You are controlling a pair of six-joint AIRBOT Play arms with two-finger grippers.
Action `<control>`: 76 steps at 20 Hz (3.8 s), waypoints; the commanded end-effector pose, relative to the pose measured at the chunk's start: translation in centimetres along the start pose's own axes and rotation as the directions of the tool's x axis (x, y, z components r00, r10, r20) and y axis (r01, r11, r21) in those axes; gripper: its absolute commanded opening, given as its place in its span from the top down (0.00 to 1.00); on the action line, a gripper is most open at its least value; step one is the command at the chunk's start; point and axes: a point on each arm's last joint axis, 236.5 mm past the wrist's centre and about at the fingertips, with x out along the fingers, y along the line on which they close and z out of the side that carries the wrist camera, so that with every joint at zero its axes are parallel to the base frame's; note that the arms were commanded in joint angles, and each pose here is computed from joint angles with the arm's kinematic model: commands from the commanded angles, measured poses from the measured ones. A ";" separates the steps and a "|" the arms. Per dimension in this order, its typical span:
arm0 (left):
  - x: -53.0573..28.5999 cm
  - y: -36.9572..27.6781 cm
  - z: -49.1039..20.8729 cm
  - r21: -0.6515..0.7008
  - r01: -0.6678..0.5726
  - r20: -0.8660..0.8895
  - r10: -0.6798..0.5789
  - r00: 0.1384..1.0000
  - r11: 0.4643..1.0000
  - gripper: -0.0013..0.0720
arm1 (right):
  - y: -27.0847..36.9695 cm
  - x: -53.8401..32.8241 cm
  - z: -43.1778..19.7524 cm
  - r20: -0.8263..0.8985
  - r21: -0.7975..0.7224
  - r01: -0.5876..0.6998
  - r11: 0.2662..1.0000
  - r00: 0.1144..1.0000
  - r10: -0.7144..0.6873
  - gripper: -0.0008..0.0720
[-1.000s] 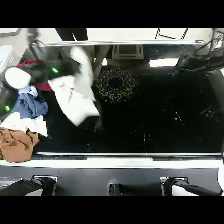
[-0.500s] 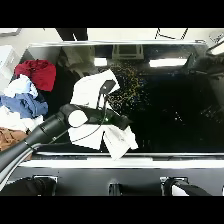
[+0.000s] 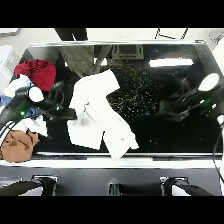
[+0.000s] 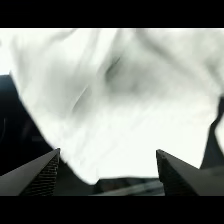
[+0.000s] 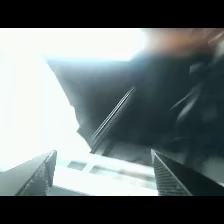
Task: Fold the clothes and pants, and hang the long-sleeved shirts on hangers.
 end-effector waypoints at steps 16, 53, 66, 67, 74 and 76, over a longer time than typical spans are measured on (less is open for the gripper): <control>8.7 1.0 -4.3 -0.291 0.151 -0.010 -0.161 0.987 0.945 0.10 | 6.3 16.2 -10.0 -0.294 0.022 -0.218 0.976 0.931 0.215 0.02; -21.2 4.6 8.0 -0.079 -0.035 0.808 0.085 0.583 0.996 0.95 | 0.3 -4.9 10.7 0.448 -0.086 0.564 0.821 0.758 -0.474 0.93; -7.5 6.6 3.7 -0.182 0.060 0.528 0.047 0.848 0.981 0.95 | 2.4 0.6 6.4 -0.057 0.000 -0.062 0.998 0.996 0.062 0.08; -7.4 6.6 3.6 -0.182 0.059 0.523 0.046 0.851 0.981 0.95 | 1.0 0.4 5.1 -0.108 0.052 -0.082 0.995 0.990 0.087 0.09; -7.4 6.6 3.6 -0.182 0.061 0.522 0.044 0.852 0.981 0.95 | 5.3 14.9 -7.2 -0.288 0.190 -0.188 0.964 0.928 0.238 0.14; -7.4 6.6 3.6 -0.182 0.061 0.522 0.044 0.852 0.981 0.95 | 7.8 18.0 -9.2 -0.281 0.162 -0.216 0.963 0.925 0.255 0.14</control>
